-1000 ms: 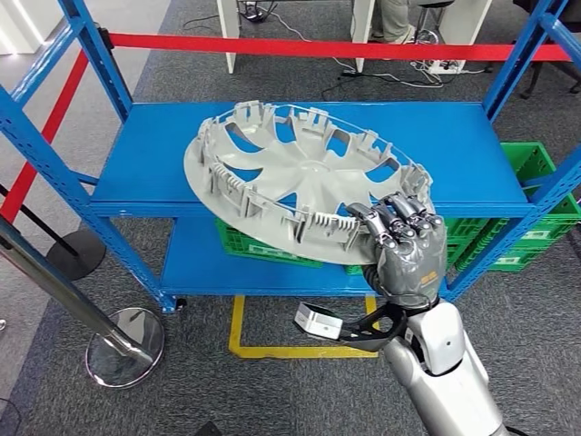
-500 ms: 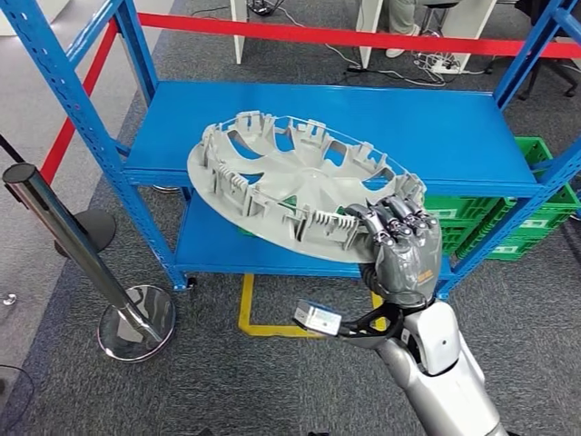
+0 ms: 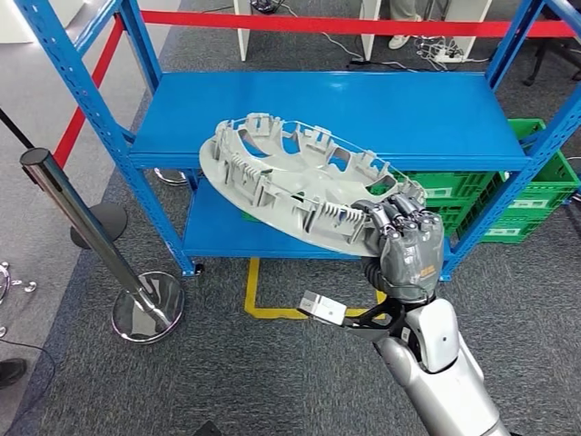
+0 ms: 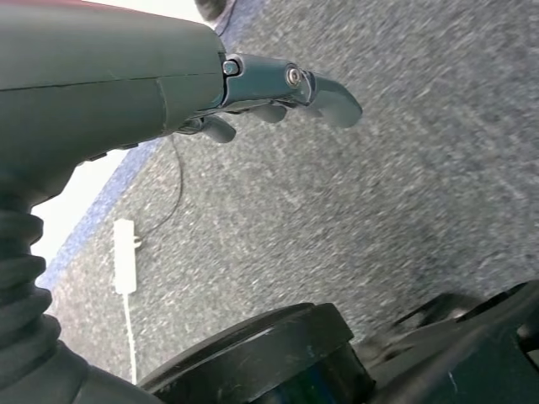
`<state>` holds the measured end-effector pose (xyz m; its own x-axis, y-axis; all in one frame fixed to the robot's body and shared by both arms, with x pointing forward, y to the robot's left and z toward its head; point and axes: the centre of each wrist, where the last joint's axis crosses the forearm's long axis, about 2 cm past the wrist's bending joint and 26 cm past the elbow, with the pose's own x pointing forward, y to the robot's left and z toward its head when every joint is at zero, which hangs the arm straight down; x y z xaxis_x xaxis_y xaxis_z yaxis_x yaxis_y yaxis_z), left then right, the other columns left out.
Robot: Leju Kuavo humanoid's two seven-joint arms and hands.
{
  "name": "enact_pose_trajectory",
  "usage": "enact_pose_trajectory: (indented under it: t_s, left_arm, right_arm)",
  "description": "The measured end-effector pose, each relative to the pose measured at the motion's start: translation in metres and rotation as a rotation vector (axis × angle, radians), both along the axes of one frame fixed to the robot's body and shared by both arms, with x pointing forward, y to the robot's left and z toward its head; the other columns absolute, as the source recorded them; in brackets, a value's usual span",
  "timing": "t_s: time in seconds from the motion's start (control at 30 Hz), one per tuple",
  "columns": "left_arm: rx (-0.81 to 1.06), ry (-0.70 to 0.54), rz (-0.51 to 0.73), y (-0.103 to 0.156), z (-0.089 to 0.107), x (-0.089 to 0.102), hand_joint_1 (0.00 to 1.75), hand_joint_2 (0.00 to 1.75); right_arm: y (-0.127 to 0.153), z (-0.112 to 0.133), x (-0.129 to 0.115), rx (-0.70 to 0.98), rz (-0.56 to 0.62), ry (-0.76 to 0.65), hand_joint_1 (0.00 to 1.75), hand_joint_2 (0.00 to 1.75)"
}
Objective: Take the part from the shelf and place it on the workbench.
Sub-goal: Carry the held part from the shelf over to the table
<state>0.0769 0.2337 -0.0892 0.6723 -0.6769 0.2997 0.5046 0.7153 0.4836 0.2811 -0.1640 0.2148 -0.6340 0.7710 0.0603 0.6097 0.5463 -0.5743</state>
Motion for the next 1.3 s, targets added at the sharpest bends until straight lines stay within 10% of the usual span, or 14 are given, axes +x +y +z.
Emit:
enact_pose_trajectory:
  t_s: [1.3]
  left_arm:
    - [0.019,0.027,0.011,0.009,-0.001,-0.005,0.0,1.75]
  right_arm:
    - [0.005,-0.004,0.011,-0.032,0.017,0.028,1.75,1.75]
